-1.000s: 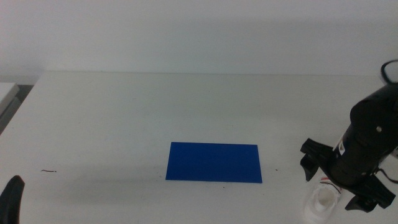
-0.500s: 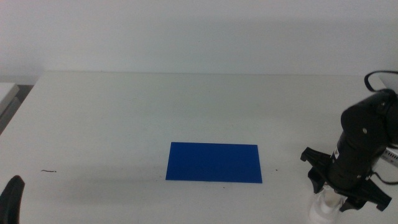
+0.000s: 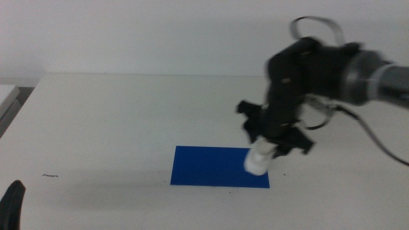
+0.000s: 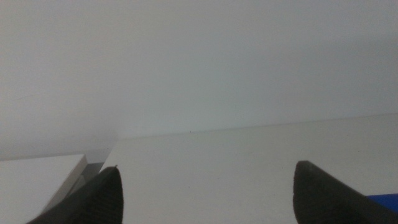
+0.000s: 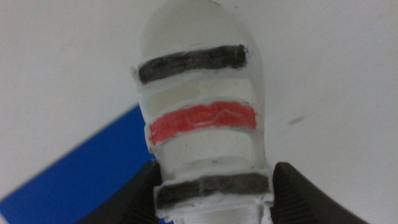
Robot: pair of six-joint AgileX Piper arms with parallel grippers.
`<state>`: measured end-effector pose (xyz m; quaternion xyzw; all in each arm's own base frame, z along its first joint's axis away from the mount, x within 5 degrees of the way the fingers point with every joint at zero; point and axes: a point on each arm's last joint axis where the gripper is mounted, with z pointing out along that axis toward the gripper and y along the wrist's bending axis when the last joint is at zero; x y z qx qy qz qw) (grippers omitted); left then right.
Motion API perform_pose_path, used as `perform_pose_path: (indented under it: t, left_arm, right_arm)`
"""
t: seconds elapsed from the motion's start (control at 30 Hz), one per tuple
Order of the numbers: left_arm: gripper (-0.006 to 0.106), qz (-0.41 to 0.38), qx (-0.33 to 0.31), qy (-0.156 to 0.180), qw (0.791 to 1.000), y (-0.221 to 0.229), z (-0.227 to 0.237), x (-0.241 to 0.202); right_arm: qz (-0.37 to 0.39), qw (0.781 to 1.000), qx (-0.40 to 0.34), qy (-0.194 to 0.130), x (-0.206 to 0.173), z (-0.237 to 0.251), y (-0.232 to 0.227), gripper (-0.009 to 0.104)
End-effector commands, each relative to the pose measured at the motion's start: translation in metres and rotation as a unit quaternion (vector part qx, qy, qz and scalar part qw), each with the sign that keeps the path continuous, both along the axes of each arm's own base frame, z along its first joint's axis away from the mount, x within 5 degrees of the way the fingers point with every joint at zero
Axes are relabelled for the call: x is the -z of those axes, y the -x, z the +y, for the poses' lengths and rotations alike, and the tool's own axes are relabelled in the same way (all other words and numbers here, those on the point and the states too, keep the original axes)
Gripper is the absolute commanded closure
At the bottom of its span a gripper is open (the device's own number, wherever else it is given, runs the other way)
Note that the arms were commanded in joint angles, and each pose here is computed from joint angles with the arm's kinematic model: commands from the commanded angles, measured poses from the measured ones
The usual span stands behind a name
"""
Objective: Use one arm to grab the shoe from the table and place it on the mat.
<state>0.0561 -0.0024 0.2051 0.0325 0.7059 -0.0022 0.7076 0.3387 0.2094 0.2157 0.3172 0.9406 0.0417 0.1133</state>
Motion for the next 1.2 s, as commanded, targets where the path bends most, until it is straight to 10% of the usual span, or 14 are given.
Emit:
perform_pose_path:
  t: [0.0,0.3,0.43,0.57,0.7,0.8,0.97,1.17]
  left_arm:
    - [0.007,-0.001,-0.001,0.002,1.000,0.000,0.000,0.000]
    - [0.007,-0.001,-0.001,0.002,1.000,0.000,0.000,0.000]
    - [0.007,-0.001,-0.001,0.002,1.000,0.000,0.000,0.000]
    - [0.007,-0.001,-0.001,0.002,1.000,0.000,0.000,0.000]
    - [0.007,-0.001,-0.001,0.002,1.000,0.000,0.000,0.000]
    - [0.007,-0.001,-0.001,0.002,1.000,0.000,0.000,0.000]
    - [0.007,-0.001,-0.001,0.002,1.000,0.000,0.000,0.000]
    - [0.007,-0.001,-0.001,0.002,1.000,0.000,0.000,0.000]
  right_arm:
    - [0.010,1.000,-0.012,-0.005,0.005,0.024,-0.001,0.077]
    - [0.015,0.998,-0.064,-0.022,0.014,0.077,0.002,0.077]
    - [-0.024,0.959,-0.282,0.018,0.006,0.085,-0.001,0.078]
    - [-0.014,0.777,-0.621,0.099,0.001,0.086,0.006,0.083]
    - [0.002,0.601,-0.787,0.136,0.003,0.078,0.006,0.084]
    - [-0.004,0.542,-0.830,0.132,0.003,0.076,0.004,0.084]
    - [-0.035,0.534,-0.834,0.136,0.002,0.073,-0.005,0.084]
    - [-0.019,0.588,-0.799,0.123,0.014,0.071,-0.009,0.084]
